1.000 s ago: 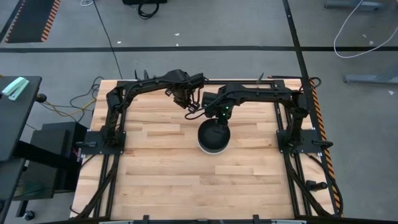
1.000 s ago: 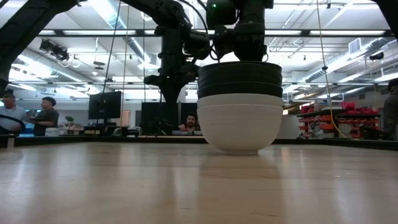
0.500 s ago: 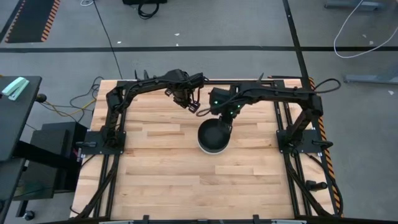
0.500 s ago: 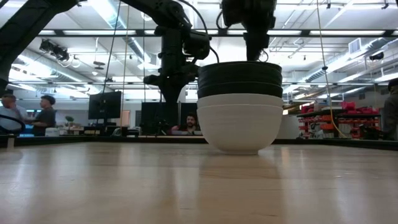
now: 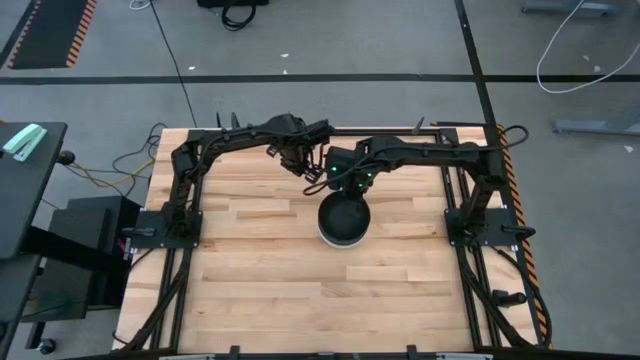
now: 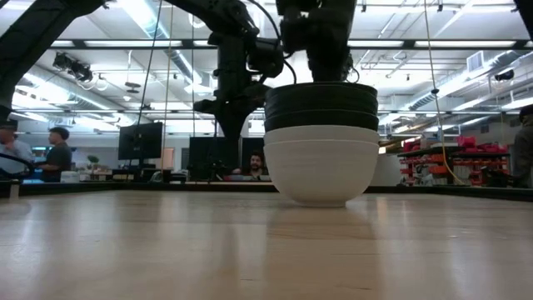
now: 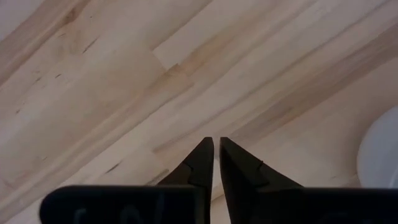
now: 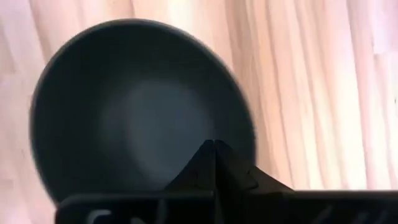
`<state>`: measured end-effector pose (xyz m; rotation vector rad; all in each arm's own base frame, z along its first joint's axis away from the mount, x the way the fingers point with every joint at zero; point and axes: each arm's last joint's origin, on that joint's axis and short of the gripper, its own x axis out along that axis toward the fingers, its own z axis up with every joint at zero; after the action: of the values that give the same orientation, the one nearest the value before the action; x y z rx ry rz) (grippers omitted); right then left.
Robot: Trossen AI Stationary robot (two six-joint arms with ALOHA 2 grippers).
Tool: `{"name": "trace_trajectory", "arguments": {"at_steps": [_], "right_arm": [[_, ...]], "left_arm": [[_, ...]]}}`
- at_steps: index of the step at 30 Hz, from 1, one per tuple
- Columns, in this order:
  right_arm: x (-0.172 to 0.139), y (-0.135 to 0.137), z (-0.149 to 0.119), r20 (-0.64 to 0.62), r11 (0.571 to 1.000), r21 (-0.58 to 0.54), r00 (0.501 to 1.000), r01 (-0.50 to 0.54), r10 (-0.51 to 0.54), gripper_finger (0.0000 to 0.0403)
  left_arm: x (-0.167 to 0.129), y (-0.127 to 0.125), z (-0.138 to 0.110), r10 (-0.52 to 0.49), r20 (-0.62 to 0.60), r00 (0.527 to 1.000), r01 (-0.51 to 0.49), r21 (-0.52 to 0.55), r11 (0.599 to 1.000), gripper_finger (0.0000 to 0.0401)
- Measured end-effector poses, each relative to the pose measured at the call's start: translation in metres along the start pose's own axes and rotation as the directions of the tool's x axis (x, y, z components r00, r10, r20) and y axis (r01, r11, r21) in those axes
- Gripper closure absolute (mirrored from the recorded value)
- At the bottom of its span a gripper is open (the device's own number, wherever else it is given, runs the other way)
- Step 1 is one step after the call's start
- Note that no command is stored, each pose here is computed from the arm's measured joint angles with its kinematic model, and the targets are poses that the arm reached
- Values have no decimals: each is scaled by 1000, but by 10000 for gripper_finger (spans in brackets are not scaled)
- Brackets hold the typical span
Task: Nest bowls inside each other
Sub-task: Return to Home Position
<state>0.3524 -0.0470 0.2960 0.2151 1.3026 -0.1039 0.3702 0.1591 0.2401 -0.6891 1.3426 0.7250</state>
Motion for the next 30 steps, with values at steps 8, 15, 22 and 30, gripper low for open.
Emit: {"name": "trace_trajectory", "arguments": {"at_steps": [8, 15, 22, 30], "right_arm": [[16, -14, 7, -27, 1000, 12, 1000, -7, 7, 399], [18, -14, 7, -35, 1000, 12, 999, -14, 14, 400], [21, -14, 5, -45, 999, 16, 998, -32, 33, 400], [40, -15, -8, -128, 999, 26, 991, -31, 34, 402]], "left_arm": [[0, -2, -1, -1, 0, 1000, 1, 0, 1000, 375], [0, -2, -1, -1, 1, 1000, 1, 2, 1000, 369], [0, -2, -1, -1, 1, 1000, 1, 0, 1000, 369], [0, -6, -3, -2, 1, 1000, 2, 11, 1000, 374]]}}
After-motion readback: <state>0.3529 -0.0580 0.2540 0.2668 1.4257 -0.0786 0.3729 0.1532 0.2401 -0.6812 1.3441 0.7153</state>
